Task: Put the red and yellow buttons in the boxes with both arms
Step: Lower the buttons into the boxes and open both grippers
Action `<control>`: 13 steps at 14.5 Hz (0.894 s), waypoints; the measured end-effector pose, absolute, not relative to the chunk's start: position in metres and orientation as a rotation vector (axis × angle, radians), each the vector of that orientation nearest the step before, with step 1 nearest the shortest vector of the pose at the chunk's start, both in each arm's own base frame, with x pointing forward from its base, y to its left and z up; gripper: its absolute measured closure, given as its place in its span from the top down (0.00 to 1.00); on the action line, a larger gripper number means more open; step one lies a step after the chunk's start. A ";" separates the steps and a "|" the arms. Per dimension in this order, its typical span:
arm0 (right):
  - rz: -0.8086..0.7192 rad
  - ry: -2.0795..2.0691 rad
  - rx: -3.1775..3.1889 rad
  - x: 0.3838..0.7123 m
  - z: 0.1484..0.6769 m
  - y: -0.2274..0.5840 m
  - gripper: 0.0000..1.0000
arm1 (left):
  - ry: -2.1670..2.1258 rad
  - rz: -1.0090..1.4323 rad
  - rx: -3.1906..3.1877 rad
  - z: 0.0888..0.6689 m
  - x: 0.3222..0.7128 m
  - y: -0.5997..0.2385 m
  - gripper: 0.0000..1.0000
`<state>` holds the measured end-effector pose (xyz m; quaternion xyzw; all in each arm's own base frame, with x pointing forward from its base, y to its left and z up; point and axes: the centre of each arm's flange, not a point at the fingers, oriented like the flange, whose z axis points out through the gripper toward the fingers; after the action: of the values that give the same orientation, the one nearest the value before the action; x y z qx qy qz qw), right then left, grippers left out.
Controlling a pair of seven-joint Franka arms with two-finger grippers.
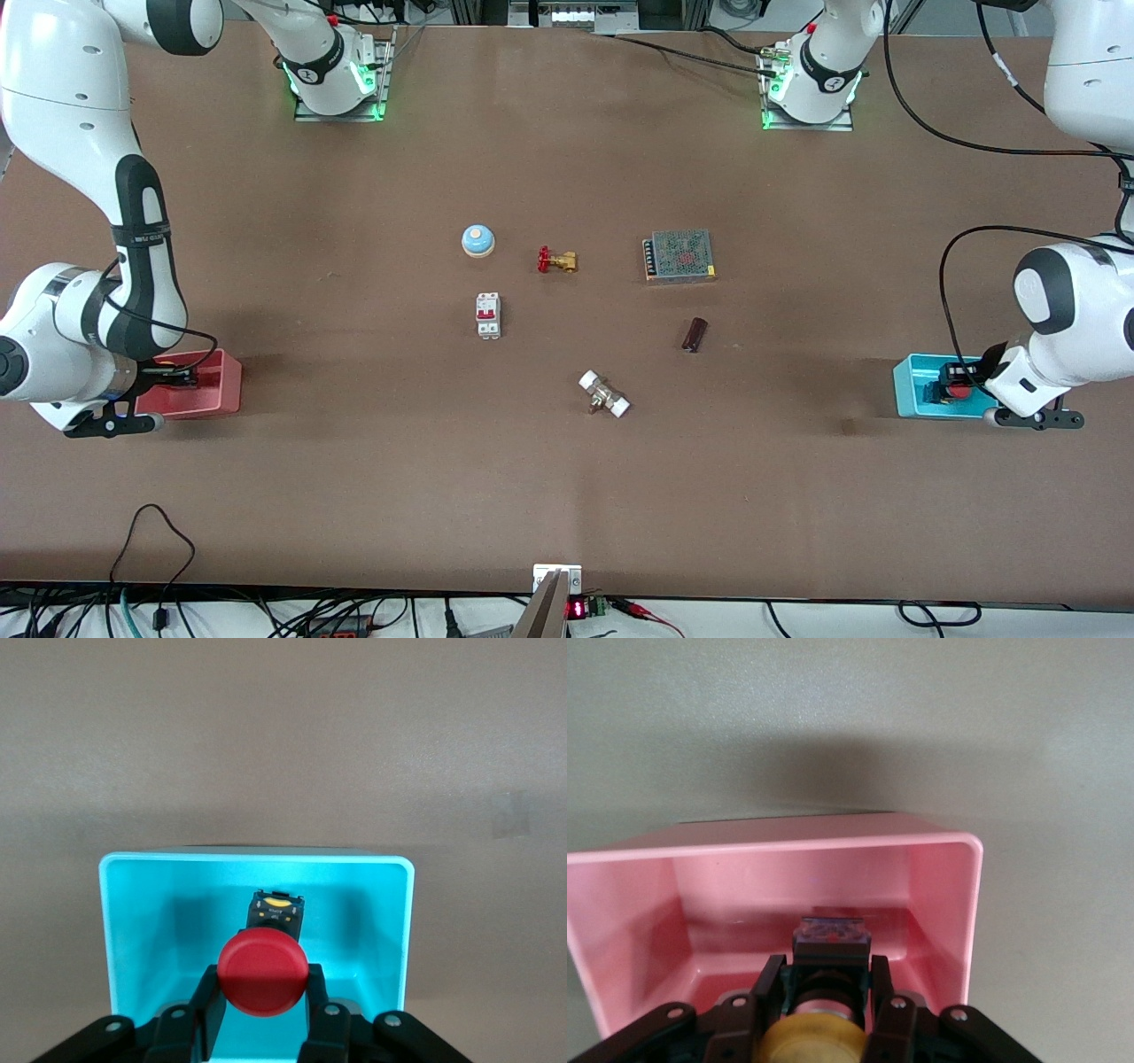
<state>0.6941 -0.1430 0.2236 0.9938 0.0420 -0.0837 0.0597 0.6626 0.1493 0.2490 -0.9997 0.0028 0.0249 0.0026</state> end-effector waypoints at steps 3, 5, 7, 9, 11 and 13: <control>-0.247 0.131 3.008 0.696 0.225 -0.142 0.43 | 0.011 0.070 -3.135 0.250 0.664 0.149 0.56; -0.245 0.146 3.009 0.696 0.226 -0.141 0.43 | 0.012 0.054 -3.134 0.253 0.666 0.148 0.70; -0.242 0.148 3.019 0.697 0.225 -0.140 0.43 | 0.017 0.029 -3.132 0.262 0.669 0.147 0.71; -0.237 0.160 3.036 0.697 0.225 -0.139 0.43 | 0.027 -0.003 -3.131 0.275 0.672 0.141 0.71; -0.238 0.176 3.043 0.697 0.224 -0.139 0.43 | 0.019 -0.038 -3.129 0.292 0.675 0.131 0.73; -0.243 0.182 3.043 0.696 0.221 -0.139 0.43 | 0.000 -0.051 -3.130 0.311 0.677 0.114 0.77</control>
<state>0.6964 -0.1387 0.2213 0.9942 0.0593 -0.0794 0.0417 0.6769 0.1140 0.3106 -0.9998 0.0000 -0.0164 0.0058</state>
